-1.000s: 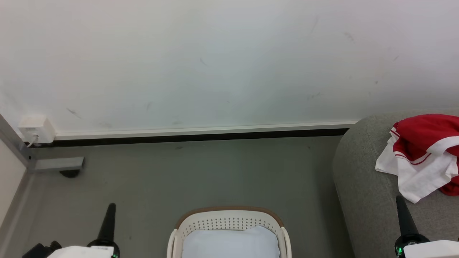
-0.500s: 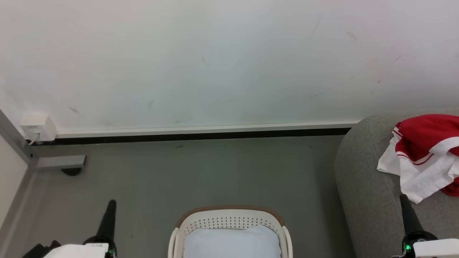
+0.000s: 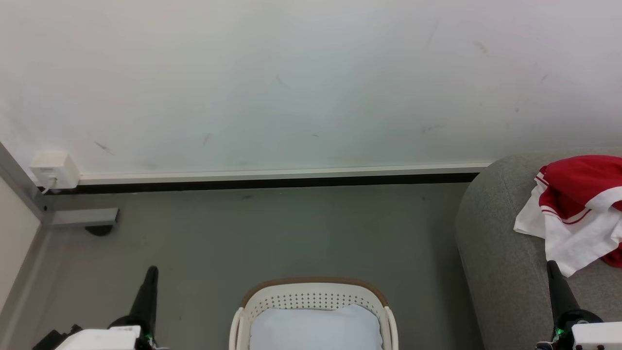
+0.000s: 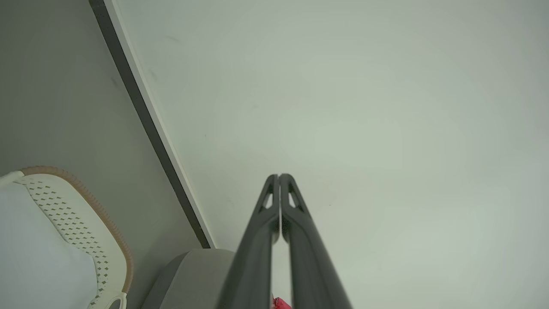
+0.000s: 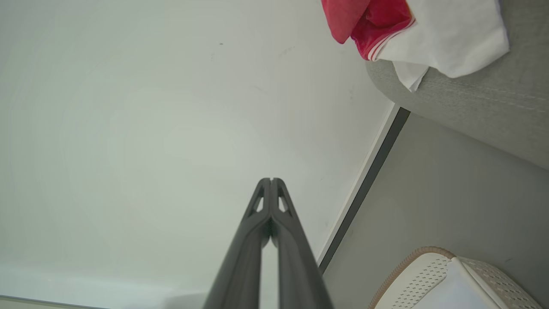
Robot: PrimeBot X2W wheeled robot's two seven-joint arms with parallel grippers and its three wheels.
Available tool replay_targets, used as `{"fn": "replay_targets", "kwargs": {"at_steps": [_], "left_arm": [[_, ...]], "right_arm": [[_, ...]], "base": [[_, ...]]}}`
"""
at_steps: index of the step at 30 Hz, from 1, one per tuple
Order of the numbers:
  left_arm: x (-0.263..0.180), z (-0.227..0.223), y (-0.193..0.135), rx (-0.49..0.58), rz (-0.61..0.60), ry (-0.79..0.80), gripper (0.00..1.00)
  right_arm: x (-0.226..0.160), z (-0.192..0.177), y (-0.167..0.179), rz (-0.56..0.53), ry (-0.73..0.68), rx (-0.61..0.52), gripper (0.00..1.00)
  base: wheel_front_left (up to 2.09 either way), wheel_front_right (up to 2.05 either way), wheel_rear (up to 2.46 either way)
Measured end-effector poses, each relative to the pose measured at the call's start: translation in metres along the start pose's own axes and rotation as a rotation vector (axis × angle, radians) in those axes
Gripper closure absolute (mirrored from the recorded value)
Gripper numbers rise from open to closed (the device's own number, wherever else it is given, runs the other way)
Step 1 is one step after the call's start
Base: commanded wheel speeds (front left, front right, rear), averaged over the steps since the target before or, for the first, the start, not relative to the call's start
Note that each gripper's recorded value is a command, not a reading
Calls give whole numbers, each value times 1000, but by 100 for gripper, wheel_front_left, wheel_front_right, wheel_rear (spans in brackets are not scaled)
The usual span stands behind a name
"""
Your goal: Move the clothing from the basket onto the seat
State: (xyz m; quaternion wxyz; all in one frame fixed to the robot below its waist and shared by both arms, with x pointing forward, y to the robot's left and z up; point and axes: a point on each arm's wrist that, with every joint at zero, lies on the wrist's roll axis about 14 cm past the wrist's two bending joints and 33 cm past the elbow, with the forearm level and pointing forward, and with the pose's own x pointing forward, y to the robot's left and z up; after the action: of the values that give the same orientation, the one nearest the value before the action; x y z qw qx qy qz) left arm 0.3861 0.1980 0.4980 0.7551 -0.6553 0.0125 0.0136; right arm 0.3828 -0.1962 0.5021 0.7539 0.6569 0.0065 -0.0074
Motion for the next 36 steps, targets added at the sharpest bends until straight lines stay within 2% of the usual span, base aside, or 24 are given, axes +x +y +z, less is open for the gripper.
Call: {"fn": "replay_targets", "kwargs": {"at_steps": [21, 36], "left_arm": [[1, 2, -6, -138, -24, 4, 100], [1, 2, -6, -140, -25, 3, 100]], "right_arm": [[5, 3, 3, 12, 5, 136, 100], [5, 4, 2, 13, 2, 142, 100]], "base": [[0, 0, 0], [0, 0, 0]]}}
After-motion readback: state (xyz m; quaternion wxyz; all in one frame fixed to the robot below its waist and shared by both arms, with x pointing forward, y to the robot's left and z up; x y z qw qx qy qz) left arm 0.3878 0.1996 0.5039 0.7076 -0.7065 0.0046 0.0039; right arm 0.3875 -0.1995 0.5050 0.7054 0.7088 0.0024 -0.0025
